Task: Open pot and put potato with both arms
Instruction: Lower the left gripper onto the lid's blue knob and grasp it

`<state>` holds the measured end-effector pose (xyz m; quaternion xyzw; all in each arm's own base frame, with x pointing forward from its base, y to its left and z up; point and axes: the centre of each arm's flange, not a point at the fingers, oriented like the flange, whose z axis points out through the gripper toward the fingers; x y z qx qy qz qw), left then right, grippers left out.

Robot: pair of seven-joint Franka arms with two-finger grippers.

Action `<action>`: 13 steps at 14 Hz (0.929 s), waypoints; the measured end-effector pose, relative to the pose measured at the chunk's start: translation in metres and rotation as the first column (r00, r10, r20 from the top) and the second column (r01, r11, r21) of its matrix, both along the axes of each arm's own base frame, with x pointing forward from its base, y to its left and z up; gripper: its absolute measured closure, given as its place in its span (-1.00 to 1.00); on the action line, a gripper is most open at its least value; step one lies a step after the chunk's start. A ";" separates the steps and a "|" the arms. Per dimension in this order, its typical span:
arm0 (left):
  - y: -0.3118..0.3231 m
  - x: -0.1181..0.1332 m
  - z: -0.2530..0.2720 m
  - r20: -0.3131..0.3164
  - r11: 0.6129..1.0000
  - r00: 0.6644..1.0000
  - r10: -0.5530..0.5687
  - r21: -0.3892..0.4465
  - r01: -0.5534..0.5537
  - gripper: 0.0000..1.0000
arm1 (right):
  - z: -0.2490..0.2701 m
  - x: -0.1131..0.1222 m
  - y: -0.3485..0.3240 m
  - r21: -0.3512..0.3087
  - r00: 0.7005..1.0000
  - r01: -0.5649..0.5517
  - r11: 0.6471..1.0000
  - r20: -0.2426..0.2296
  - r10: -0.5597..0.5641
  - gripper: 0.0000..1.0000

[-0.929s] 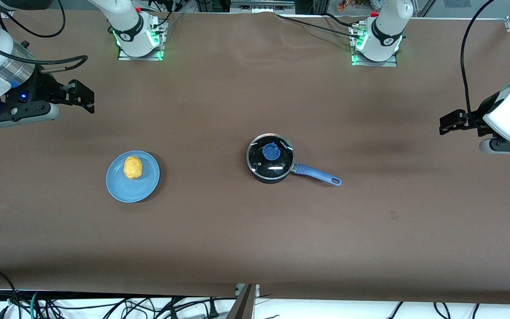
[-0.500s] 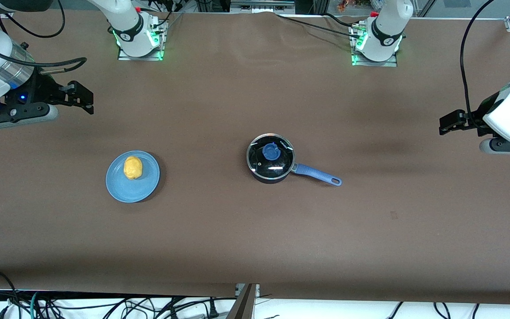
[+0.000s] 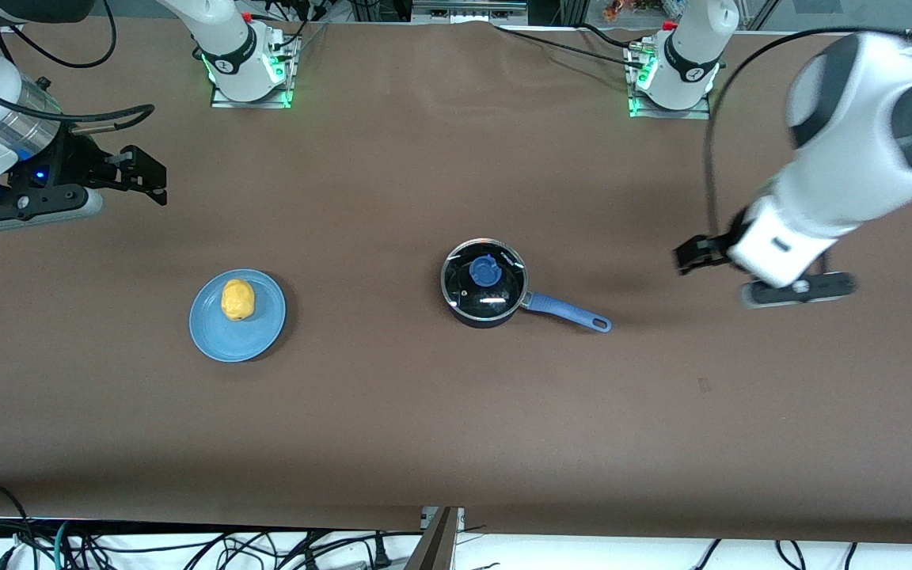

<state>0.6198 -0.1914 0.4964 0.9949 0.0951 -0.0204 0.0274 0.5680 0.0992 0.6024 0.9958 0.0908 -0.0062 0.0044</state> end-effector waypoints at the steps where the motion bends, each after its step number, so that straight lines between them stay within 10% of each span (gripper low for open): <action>1: -0.033 0.000 -0.018 0.005 0.999 0.999 0.036 -0.017 -0.036 -1.00 | 0.000 0.000 0.000 0.000 1.000 0.000 1.000 0.000 0.000 -1.00; 13: -0.210 -0.035 -0.159 0.063 0.986 0.985 0.162 0.024 -0.164 -1.00 | 0.000 0.000 -0.001 0.000 1.000 0.001 1.000 0.000 -0.001 -1.00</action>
